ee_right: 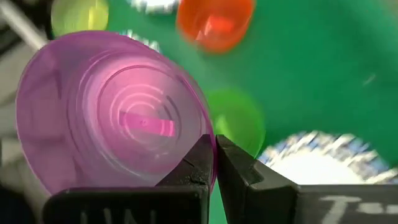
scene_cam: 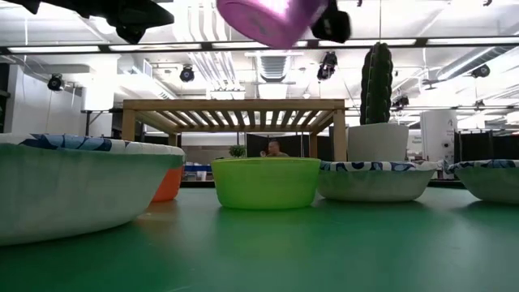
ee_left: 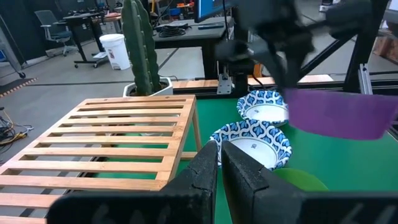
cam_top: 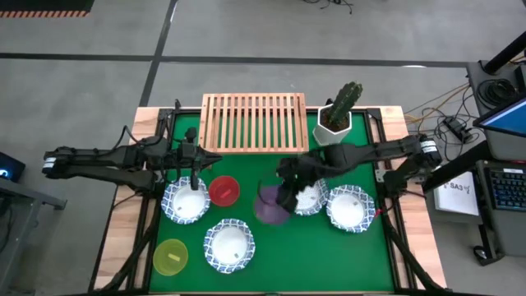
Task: Place and stack bowls onto a shelf
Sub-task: Put the small purple bowl on the shelf
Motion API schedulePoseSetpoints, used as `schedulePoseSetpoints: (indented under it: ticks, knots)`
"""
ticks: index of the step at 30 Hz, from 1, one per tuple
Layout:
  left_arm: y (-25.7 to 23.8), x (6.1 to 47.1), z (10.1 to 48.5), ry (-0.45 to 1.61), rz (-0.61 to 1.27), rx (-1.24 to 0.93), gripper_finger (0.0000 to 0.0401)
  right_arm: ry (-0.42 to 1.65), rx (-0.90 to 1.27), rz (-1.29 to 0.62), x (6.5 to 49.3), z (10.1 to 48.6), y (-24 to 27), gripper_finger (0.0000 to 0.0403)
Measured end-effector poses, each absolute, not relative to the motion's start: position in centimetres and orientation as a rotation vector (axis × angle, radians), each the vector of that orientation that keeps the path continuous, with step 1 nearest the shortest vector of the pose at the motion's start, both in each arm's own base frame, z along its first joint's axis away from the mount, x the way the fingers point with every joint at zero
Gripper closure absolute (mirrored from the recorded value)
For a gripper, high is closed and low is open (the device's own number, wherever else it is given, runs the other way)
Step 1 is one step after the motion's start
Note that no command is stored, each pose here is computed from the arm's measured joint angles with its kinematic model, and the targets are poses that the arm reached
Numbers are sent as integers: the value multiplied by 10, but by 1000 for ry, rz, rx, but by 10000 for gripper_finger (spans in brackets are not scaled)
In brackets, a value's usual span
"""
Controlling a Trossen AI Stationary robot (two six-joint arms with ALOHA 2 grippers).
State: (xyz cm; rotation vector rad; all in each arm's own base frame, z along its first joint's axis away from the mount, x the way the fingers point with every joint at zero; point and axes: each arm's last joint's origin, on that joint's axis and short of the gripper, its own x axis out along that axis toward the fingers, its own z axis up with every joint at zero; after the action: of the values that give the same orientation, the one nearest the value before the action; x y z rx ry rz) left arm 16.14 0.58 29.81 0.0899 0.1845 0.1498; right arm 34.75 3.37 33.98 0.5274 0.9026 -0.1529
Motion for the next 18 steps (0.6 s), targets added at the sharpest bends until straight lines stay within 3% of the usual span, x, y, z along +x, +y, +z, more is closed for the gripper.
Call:
schedulePoseSetpoints:
  ticks: [8,18]
  knots:
    - [6,161,298,184,150,90,397,690,572,-355,348,385,-34,394]
    - [6,161,298,183,150,90,397,614,713,-552,323,390,-135,394]
